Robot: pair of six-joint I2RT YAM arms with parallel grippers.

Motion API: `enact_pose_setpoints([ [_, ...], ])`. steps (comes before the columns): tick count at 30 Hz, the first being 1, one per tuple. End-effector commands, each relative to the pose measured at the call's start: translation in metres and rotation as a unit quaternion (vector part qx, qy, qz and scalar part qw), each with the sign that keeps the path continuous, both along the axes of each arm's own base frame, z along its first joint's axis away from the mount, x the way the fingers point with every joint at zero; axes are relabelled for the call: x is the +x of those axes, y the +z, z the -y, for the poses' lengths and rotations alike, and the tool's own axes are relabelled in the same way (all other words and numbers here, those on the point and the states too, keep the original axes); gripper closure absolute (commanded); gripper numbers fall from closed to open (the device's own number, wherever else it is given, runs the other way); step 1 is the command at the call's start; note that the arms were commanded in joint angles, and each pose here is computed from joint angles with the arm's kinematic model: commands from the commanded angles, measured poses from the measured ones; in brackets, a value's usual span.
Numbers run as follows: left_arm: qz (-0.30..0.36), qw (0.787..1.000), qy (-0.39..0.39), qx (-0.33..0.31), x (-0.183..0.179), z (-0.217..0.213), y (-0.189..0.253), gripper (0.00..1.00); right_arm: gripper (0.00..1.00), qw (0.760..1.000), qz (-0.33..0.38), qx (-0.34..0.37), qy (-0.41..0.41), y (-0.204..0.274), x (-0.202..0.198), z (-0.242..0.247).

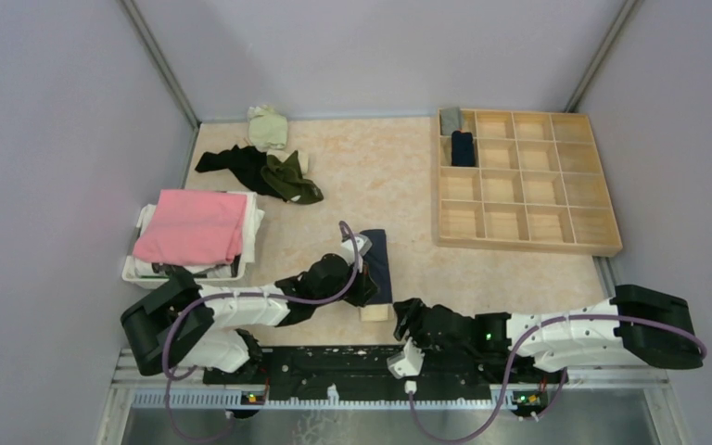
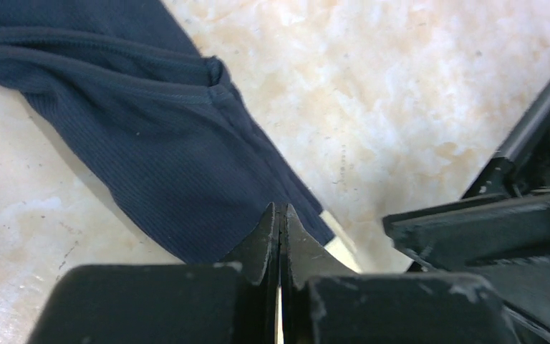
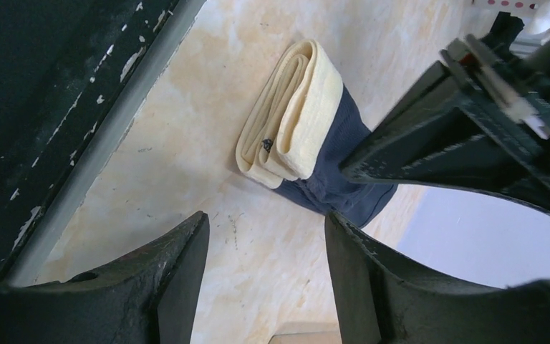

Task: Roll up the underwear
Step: Fold the underwear at the center of the board.

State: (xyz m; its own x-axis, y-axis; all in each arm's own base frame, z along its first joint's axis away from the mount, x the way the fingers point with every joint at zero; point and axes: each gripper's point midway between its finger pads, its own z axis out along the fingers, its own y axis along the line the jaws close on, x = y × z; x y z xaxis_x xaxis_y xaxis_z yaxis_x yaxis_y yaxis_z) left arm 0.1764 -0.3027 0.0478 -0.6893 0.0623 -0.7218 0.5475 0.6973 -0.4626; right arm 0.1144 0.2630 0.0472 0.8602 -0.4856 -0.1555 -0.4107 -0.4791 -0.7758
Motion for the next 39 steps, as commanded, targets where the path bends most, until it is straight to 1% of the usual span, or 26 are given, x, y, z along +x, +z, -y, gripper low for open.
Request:
enact_pose_setpoints([
  [1, 0.032, 0.997, -0.029, -0.061, -0.002, 0.014, 0.046, 1.00, 0.40, 1.000, 0.021, 0.008, -0.002, 0.008, 0.004, -0.006],
  [6, 0.034, 0.993, -0.062, -0.089, -0.016, 0.016, 0.054, 1.00, 0.40, 1.000, 0.025, 0.016, -0.008, 0.012, 0.006, -0.007],
  [12, 0.017, 0.993, -0.082, -0.078, -0.022, 0.020, 0.032, 1.00, 0.40, 1.000, 0.026, 0.007, -0.003, 0.011, 0.005, -0.006],
  [25, -0.002, 0.996, -0.065, -0.057, -0.014, 0.023, -0.001, 1.00, 0.40, 1.000, 0.016, 0.003, 0.012, 0.009, 0.000, -0.010],
  [31, -0.010, 0.999, -0.033, -0.035, -0.008, 0.014, -0.017, 1.00, 0.39, 0.999, 0.017, 0.022, 0.020, 0.015, -0.001, -0.020],
  [39, -0.016, 0.999, -0.030, -0.028, -0.011, 0.010, -0.026, 1.00, 0.37, 0.998, 0.014, 0.051, 0.019, 0.023, -0.001, -0.030],
])
